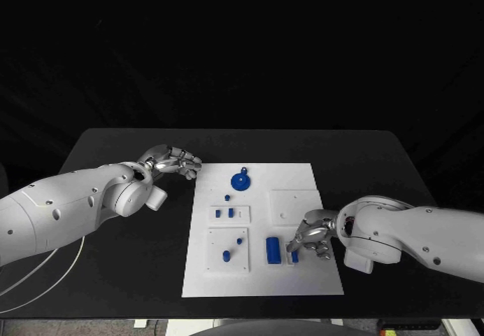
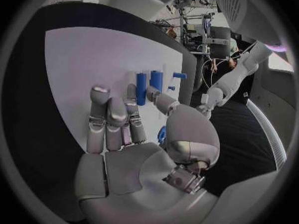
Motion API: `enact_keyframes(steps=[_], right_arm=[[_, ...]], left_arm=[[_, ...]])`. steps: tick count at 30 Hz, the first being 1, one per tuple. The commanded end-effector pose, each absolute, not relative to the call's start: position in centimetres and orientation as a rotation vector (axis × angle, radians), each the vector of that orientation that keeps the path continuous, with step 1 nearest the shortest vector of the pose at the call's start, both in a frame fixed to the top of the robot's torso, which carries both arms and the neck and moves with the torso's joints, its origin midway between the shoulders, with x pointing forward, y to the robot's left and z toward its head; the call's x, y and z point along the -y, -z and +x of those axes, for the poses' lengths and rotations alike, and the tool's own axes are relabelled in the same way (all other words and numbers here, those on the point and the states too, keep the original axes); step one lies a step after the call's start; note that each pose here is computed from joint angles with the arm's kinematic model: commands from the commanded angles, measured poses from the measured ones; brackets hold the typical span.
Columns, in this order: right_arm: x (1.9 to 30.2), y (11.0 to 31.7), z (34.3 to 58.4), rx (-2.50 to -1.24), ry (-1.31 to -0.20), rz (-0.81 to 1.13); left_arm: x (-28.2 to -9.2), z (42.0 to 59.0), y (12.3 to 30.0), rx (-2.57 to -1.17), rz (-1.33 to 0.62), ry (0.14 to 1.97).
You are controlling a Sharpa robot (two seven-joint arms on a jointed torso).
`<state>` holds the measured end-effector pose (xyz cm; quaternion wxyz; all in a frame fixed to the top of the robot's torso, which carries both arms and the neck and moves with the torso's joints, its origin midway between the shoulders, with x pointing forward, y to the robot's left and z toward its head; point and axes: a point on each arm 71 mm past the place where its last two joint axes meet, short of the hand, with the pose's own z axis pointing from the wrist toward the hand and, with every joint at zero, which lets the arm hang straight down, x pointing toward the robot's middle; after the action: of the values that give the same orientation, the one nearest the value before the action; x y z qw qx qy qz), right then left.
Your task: Assemble the parts on the task board
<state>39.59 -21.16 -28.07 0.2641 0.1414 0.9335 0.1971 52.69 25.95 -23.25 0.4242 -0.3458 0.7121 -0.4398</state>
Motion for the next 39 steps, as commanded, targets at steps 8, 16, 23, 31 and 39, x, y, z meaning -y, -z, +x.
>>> enact_keyframes(steps=[8, 16, 23, 31, 39], right_arm=[[20.81, 28.38, 39.34, -2.554, -0.538, 0.379], [20.81, 28.53, 39.43, -2.551, -0.532, 0.382], [20.64, 28.58, 39.43, -2.557, -0.531, 0.372], [20.44, 28.64, 39.43, -2.554, -0.536, 0.369], [20.35, 28.63, 39.43, -2.550, -0.541, 0.366]], left_arm=[[-25.75, 52.65, 23.18, -1.783, -0.864, 1.116], [-25.87, 52.64, 23.18, -1.782, -0.865, 1.113], [-25.86, 52.63, 23.18, -1.783, -0.865, 1.114], [-25.92, 52.63, 23.18, -1.783, -0.866, 1.113], [-25.95, 52.63, 23.19, -1.784, -0.866, 1.112]])
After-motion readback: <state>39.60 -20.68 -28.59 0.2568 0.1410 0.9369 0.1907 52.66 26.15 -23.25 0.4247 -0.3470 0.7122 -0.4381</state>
